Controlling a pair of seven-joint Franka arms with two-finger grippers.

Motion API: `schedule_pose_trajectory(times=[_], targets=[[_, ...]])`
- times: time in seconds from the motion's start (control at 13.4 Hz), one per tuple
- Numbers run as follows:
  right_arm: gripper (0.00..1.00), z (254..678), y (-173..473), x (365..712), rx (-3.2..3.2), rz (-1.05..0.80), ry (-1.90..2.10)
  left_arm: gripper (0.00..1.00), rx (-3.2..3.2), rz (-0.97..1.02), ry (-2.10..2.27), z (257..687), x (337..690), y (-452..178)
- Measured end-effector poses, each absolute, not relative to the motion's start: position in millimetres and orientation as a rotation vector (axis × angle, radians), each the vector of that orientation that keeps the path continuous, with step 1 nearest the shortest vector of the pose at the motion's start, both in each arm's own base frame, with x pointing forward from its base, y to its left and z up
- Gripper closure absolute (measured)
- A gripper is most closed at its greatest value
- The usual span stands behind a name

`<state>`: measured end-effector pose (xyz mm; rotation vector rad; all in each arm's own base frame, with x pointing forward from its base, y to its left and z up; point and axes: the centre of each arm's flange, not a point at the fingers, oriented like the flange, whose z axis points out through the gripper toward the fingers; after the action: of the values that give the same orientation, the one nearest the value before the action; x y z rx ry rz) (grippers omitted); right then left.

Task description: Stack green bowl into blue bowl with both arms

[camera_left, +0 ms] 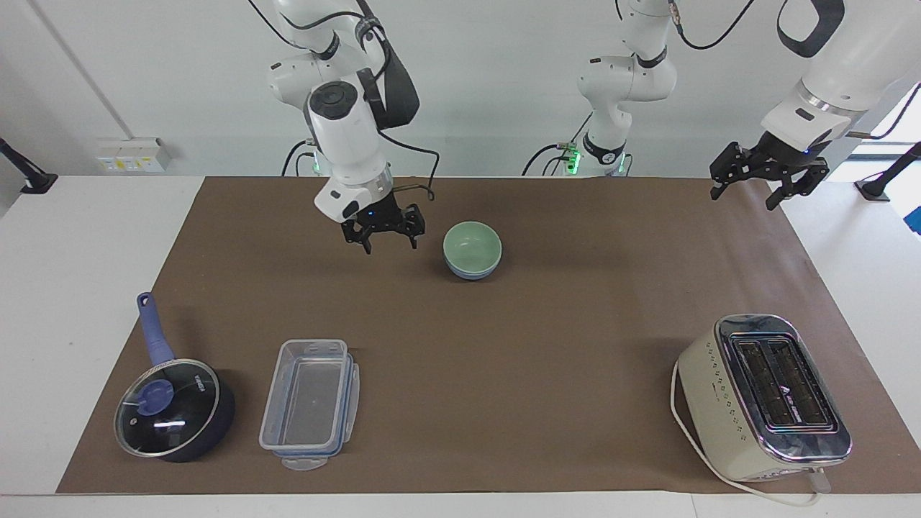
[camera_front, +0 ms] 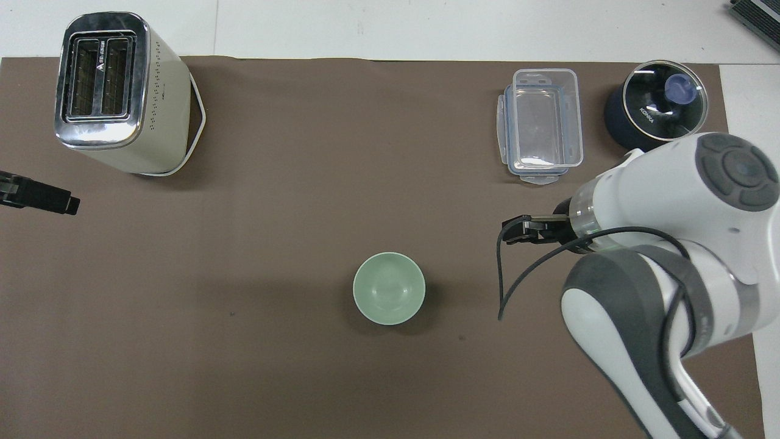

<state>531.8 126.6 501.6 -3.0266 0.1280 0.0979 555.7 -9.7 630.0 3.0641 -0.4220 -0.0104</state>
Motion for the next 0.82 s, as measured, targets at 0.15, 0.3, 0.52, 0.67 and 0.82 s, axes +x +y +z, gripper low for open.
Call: schedule_pose_trajectory(times=[0.15,0.3,0.52,0.67,0.82], targets=[[0.00,510.7,91.1,530.2,-3.022,0.131,0.217,0.00,3.064,-0.010,-0.423,630.0,555.7,-10.1],[0.00,515.5,52.7,528.6,-3.028,0.155,0.291,0.00,3.064,-0.010,-0.423,630.0,555.7,-10.1],[0.00,516.2,6.5,526.6,-3.037,0.178,0.300,0.00,3.064,-0.010,-0.423,630.0,555.7,-10.1],[0.00,516.6,-22.2,525.9,-3.037,0.169,0.278,0.00,3.064,-0.010,-0.423,630.0,555.7,-10.1],[0.00,523.1,-49.0,525.4,-3.060,0.140,0.227,0.00,3.064,-0.010,-0.423,630.0,555.7,-10.1]])
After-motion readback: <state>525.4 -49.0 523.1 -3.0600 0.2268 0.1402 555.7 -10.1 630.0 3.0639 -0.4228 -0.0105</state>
